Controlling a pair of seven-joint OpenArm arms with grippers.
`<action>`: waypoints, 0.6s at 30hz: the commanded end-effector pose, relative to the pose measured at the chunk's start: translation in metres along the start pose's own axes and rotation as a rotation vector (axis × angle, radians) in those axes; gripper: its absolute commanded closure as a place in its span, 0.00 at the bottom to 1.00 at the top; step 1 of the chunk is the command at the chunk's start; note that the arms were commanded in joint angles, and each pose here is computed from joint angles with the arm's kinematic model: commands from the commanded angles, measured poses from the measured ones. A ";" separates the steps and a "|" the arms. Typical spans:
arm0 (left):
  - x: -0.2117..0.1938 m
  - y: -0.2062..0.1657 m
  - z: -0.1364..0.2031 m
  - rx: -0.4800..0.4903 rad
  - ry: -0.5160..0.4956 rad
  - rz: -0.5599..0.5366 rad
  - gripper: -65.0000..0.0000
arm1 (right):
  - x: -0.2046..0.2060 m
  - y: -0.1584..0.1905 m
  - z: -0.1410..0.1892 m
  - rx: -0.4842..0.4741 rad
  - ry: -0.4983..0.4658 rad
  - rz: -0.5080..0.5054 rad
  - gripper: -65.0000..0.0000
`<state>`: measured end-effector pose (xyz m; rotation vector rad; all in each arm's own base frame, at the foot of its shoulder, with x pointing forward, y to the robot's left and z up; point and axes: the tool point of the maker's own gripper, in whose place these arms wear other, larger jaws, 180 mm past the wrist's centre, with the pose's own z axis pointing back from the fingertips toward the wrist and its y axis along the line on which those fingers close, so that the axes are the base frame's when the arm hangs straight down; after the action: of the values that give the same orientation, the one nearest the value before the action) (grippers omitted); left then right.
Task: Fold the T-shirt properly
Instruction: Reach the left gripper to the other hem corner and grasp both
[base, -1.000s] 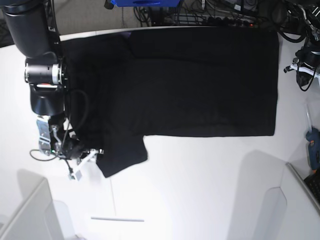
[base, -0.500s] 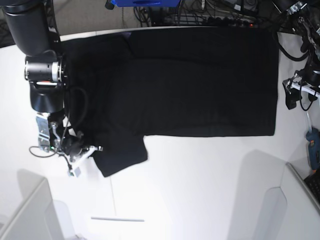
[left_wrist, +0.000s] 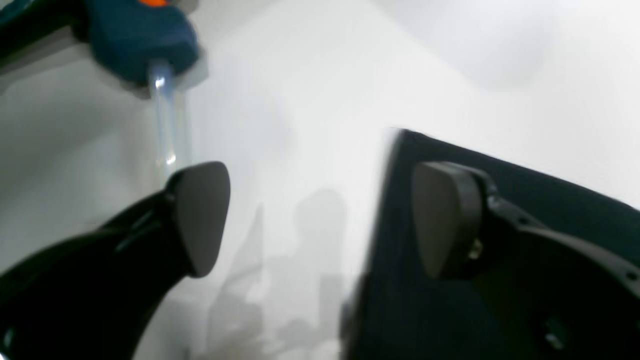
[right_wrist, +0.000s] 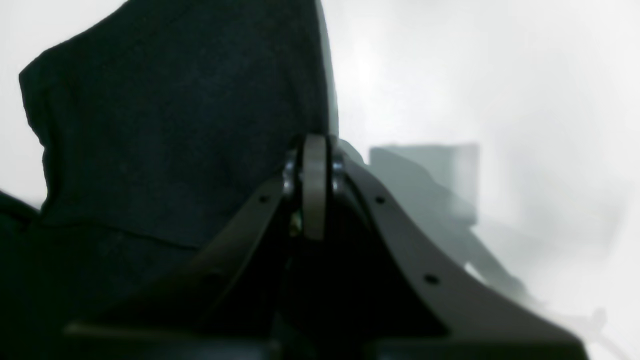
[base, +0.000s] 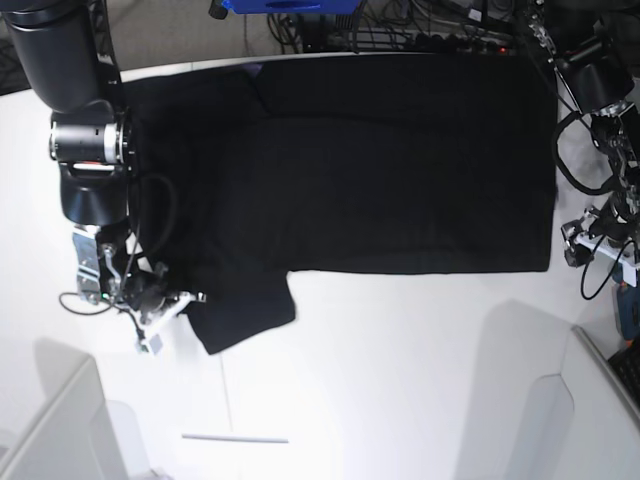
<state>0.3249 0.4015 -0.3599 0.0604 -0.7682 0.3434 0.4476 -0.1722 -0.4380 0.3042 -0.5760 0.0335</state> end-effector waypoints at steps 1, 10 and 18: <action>0.025 0.000 0.002 0.003 -0.053 -0.017 0.17 | 0.017 -0.001 0.005 -0.005 -0.020 0.016 1.00; 0.032 -0.030 -0.031 -0.047 0.020 -0.034 0.17 | 0.018 0.006 0.003 0.006 -0.022 0.018 1.00; 0.021 -0.053 -0.056 -0.082 0.058 -0.067 0.17 | 0.019 0.006 0.004 0.006 -0.024 0.018 1.00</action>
<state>0.3832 0.3579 -0.3989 -0.0168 -0.6738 0.2480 0.4489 -0.1657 -0.4374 0.3121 -0.5770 0.0398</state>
